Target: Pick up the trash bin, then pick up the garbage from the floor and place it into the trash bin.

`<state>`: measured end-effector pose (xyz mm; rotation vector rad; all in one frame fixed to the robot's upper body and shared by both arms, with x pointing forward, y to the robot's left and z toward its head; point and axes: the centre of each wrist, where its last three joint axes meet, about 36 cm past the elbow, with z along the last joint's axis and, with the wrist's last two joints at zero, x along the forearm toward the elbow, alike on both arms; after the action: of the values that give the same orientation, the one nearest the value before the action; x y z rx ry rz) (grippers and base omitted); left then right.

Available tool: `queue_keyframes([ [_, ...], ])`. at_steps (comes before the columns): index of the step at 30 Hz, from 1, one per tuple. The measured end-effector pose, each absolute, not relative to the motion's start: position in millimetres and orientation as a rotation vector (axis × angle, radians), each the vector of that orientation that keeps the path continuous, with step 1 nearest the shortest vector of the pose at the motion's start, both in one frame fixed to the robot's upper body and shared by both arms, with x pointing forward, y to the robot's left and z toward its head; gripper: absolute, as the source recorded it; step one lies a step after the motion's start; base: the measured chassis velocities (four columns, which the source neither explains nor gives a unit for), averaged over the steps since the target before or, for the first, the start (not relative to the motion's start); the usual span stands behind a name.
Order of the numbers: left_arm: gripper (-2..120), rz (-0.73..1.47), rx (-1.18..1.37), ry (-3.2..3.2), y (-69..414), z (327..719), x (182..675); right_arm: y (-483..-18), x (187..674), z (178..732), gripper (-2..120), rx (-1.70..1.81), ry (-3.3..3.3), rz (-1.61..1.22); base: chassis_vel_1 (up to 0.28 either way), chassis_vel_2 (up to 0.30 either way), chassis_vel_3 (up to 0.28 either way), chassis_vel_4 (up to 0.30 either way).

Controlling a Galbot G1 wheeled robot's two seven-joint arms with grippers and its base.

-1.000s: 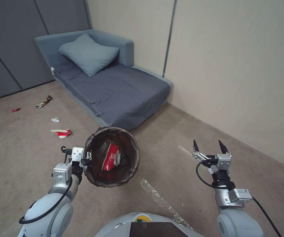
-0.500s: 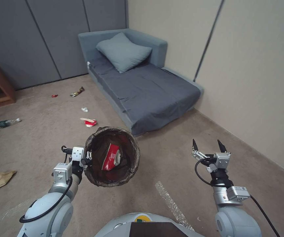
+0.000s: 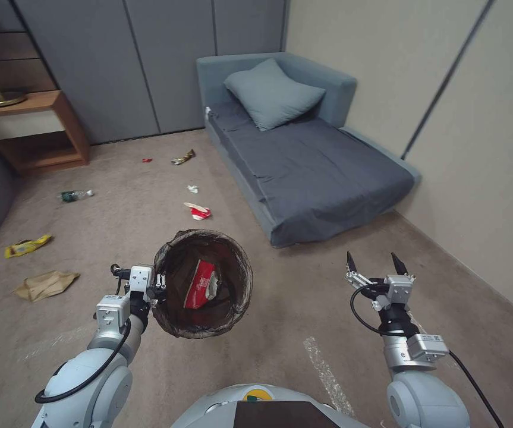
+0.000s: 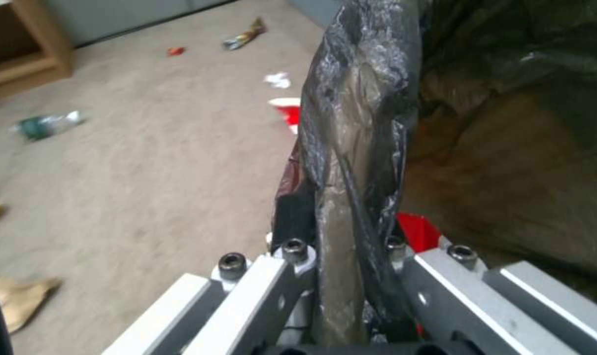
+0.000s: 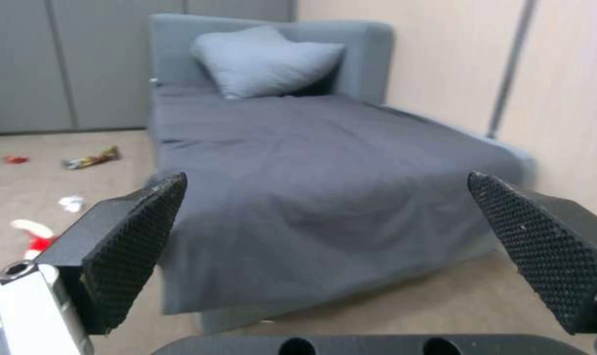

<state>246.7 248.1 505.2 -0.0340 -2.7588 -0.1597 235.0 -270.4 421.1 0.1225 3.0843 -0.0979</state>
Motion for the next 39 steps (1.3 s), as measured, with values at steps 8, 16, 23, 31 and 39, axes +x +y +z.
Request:
queue_keyframes([
  [8, 3, -0.161, -0.035, -2.757, 247.7, 505.6, 245.4, -268.2, 236.2, 421.9, 100, 0.127, 3.088, -0.092, 0.105, 0.101, 0.103, 0.119],
  [16, 3, -0.162, -0.036, -2.759, 247.3, 506.1, 245.0, -267.4, 237.5, 423.1, 100, 0.137, 3.088, -0.091, 0.104, 0.09, 0.094, 0.104],
  [23, 3, -0.178, -0.021, -2.774, 247.5, 506.7, 245.3, -265.0, 237.0, 425.5, 100, 0.142, 3.083, -0.09, 0.099, 0.107, 0.098, 0.09],
  [31, 3, -0.177, -0.014, -2.779, 245.4, 504.9, 245.8, -265.7, 236.0, 428.1, 100, 0.154, 3.082, -0.103, 0.015, 0.016, 0.022, 0.015],
  [39, 3, -0.171, -0.007, -2.783, 245.1, 506.1, 244.9, -265.8, 234.9, 430.4, 100, 0.182, 3.096, -0.106, 0.0, 0.0, 0.0, 0.0],
])
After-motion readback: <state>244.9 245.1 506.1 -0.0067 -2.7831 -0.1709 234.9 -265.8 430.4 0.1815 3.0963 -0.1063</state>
